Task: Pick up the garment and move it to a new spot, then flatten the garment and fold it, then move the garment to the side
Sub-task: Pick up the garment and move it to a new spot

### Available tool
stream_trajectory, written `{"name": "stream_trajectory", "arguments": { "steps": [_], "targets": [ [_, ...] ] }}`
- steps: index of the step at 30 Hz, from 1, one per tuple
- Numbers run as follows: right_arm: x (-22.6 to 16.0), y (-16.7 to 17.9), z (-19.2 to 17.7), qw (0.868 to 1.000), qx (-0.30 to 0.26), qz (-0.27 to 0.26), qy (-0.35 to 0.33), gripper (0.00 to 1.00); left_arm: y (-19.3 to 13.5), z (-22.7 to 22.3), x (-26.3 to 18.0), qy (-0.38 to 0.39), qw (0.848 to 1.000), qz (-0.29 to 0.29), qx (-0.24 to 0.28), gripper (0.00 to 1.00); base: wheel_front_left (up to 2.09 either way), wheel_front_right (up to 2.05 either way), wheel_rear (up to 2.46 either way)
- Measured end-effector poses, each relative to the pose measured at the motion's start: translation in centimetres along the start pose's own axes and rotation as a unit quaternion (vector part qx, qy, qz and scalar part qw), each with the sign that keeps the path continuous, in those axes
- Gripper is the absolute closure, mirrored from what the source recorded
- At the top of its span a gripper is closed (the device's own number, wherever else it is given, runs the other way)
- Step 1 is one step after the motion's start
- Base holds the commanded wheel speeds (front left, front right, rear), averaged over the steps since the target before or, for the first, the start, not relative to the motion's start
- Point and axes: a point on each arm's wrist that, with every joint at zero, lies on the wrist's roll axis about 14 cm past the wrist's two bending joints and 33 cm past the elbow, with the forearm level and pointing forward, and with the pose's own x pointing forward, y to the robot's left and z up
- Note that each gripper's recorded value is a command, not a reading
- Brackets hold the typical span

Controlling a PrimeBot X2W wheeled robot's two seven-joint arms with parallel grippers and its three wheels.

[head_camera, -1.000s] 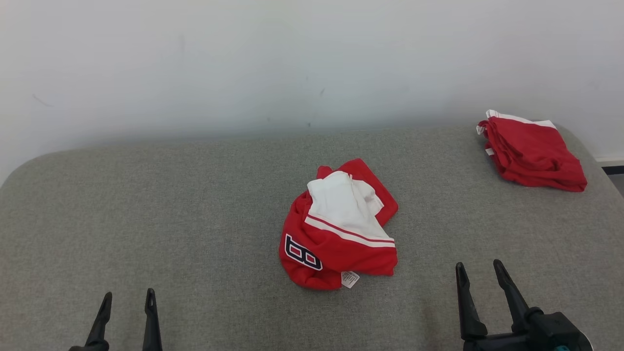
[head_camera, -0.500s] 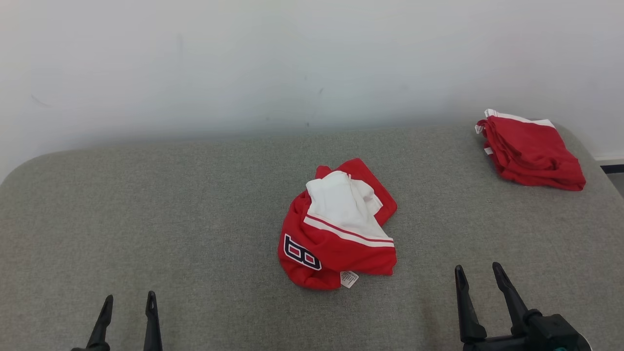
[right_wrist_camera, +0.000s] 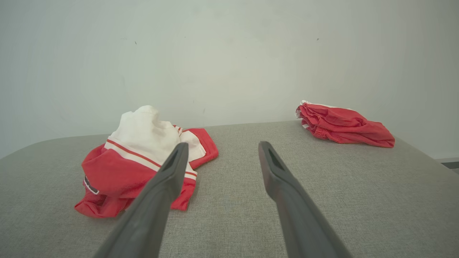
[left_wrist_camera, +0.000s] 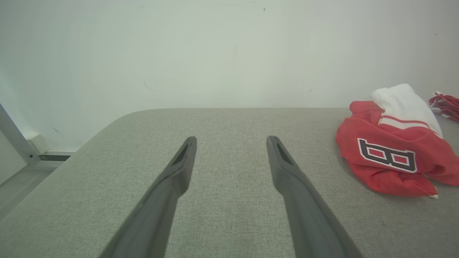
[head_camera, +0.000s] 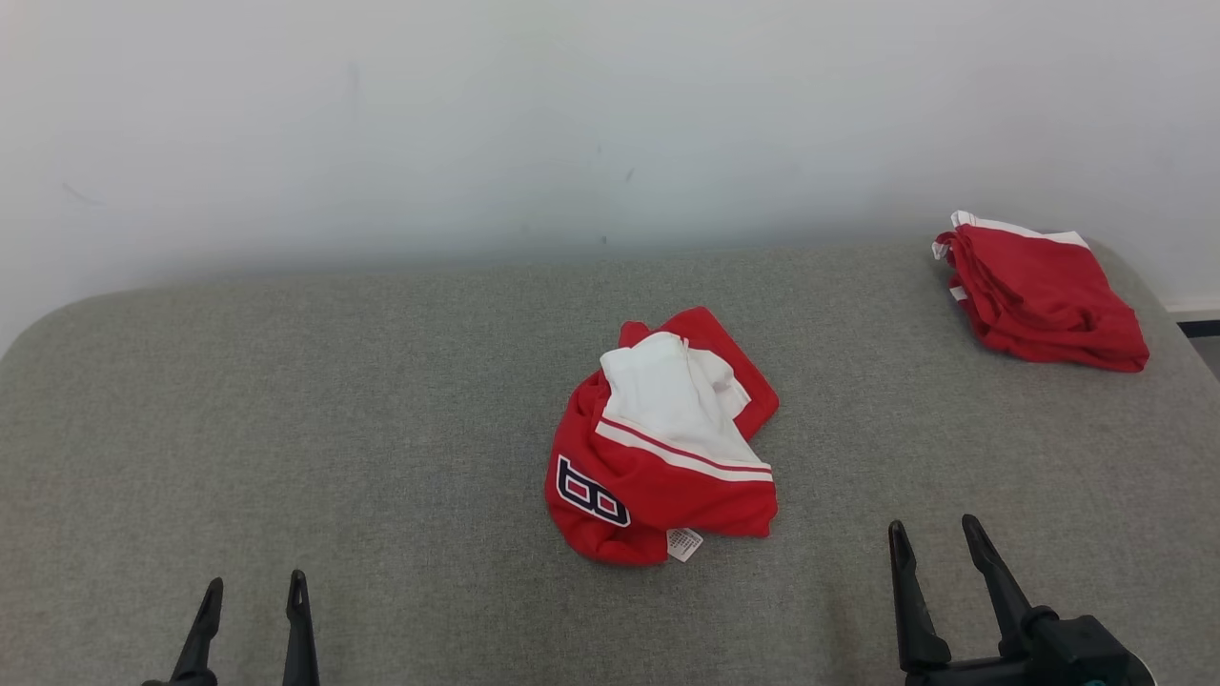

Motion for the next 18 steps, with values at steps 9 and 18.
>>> {"name": "stream_trajectory", "arguments": {
  "steps": [9,18],
  "targets": [
    [-0.02,-0.01,-0.18,1.000,0.000,0.000,0.003,0.00,0.09,-0.18,0.02,0.003,1.000,0.000,0.000,0.00,0.00,0.00,0.00],
    [0.13,-0.01,-0.31,1.000,0.000,0.000,0.005,0.00,0.17,-0.40,-0.08,0.007,1.000,0.002,0.000,0.00,0.00,0.00,0.00]
  ]
}}
